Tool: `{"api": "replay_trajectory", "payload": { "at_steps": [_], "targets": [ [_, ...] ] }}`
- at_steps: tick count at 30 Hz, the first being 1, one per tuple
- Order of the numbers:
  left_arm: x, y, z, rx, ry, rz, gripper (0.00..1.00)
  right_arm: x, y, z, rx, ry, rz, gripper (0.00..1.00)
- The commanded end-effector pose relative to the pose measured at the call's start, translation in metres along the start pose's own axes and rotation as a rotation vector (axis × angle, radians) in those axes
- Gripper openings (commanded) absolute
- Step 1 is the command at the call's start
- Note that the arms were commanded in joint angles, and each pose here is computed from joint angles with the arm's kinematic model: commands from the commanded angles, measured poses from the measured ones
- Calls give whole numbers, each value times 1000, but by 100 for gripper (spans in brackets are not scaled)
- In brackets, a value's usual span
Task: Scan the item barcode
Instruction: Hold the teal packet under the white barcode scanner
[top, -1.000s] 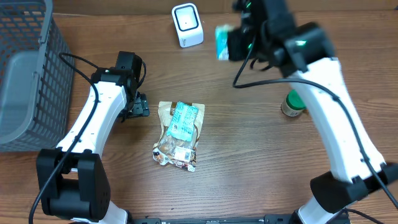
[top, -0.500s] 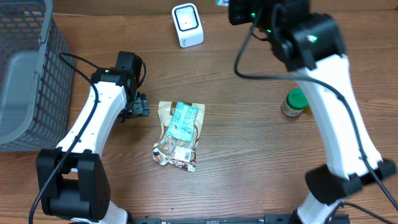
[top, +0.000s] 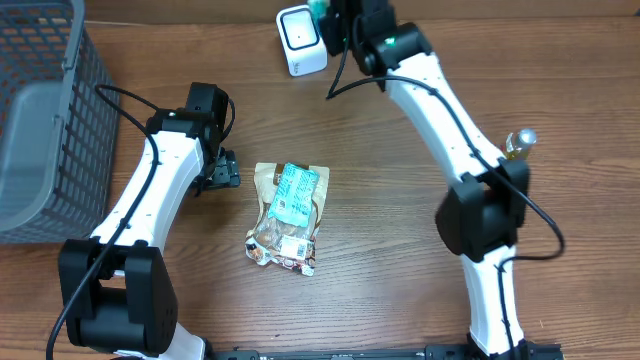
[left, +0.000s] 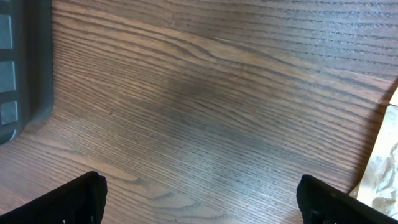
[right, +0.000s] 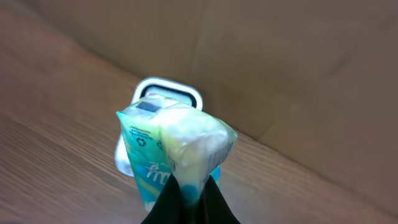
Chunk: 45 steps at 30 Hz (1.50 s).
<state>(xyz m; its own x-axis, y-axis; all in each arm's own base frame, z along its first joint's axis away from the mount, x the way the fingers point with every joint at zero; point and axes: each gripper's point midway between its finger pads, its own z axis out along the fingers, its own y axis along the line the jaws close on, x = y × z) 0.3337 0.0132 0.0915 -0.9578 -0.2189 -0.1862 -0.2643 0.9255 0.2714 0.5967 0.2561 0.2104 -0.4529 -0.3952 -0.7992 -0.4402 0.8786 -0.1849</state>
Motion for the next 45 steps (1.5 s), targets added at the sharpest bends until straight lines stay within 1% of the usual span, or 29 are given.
{"api": "replay_trajectory", "payload": {
  "at_steps": [1, 8, 15, 23, 35, 37, 41, 45],
  "targets": [
    [-8, 4, -9, 0, -37, -27, 99, 12, 3, 28, 32, -3, -294, 4],
    [-8, 4, -9, 0, -37, -28, 100, 14, 4, 53, 64, -48, -305, 4],
    [-8, 4, -9, 0, -37, -27, 100, -6, 2, 52, 91, -133, -296, 4],
    [-8, 4, -9, 0, -37, -27, 100, -19, 0, 50, 107, -186, -290, 4],
    [-8, 4, -9, 0, -37, -27, 100, -7, 10, 63, 87, -167, -309, 4],
    [-8, 3, -9, 0, -37, -27, 99, 1, 12, 69, 85, -150, -341, 4],
    [-8, 4, -9, 0, -37, -27, 99, 24, 26, 84, 77, -91, -482, 4],
    [-8, 4, -9, 0, -37, -27, 100, 34, 39, 93, 89, -73, -569, 4]
  ]
}}
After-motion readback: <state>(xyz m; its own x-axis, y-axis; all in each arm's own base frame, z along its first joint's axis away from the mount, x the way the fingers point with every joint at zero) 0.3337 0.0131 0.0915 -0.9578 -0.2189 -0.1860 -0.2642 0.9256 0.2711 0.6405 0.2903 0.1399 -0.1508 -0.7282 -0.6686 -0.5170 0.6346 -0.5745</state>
